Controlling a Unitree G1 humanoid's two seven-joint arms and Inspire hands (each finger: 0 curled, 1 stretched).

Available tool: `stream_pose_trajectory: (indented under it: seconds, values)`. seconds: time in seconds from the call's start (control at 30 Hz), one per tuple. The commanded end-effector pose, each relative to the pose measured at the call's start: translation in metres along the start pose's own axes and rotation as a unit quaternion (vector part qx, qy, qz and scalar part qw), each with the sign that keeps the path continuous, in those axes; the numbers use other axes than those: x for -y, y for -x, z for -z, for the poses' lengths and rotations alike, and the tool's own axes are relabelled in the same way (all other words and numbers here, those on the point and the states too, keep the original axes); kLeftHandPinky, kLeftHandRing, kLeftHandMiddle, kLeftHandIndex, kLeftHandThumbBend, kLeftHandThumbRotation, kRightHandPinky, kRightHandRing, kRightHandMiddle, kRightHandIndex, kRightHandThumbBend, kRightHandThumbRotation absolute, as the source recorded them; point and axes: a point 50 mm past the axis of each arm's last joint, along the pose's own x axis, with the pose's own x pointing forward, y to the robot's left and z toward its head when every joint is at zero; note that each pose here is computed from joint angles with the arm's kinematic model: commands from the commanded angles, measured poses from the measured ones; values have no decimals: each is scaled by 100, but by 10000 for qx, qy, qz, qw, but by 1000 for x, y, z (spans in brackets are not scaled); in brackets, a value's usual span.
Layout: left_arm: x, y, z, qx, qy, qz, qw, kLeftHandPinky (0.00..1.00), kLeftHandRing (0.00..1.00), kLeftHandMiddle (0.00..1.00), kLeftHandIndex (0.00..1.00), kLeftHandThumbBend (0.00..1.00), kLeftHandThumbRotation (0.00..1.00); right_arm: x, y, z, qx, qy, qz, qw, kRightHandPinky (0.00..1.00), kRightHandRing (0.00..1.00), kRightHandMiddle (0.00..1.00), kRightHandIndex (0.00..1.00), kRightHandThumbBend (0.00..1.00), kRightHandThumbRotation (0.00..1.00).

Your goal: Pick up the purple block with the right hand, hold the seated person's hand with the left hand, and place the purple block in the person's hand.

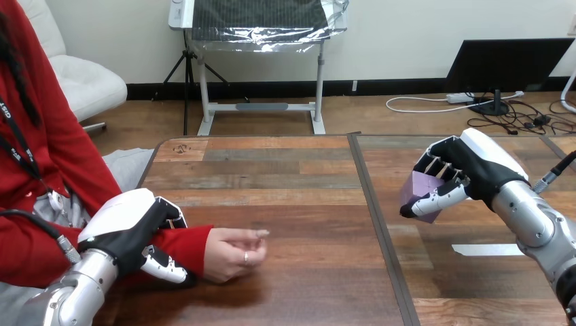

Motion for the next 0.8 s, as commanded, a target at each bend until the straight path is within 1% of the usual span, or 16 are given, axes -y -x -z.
stream_pose_trajectory:
  seconds: [0.0, 0.23, 0.47, 0.63, 0.77]
  values:
    - [-26, -4, -23, 601, 66, -545, 9967, 26, 31, 37, 39, 78, 0, 18, -9, -24, 455, -82, 320, 9984, 40, 43, 47, 48, 82, 0]
    - [-36, -3, -28, 706, 2, -694, 9951, 25, 30, 37, 39, 77, 0, 17, -11, -28, 486, -143, 310, 9982, 41, 43, 47, 48, 81, 0]
    - [-47, -2, -33, 812, 32, -862, 9930, 25, 30, 37, 39, 77, 0, 16, -13, -35, 614, -264, 331, 9972, 40, 42, 46, 47, 81, 0]
    - [-55, -1, -37, 859, 16, -947, 9918, 25, 30, 37, 39, 80, 0, 15, -14, -39, 696, -306, 339, 9965, 40, 42, 46, 47, 80, 0]
    - [-62, -1, -42, 954, -3, -1077, 9896, 24, 30, 37, 39, 81, 0, 15, -15, -43, 794, -391, 346, 9955, 39, 42, 46, 47, 80, 0]
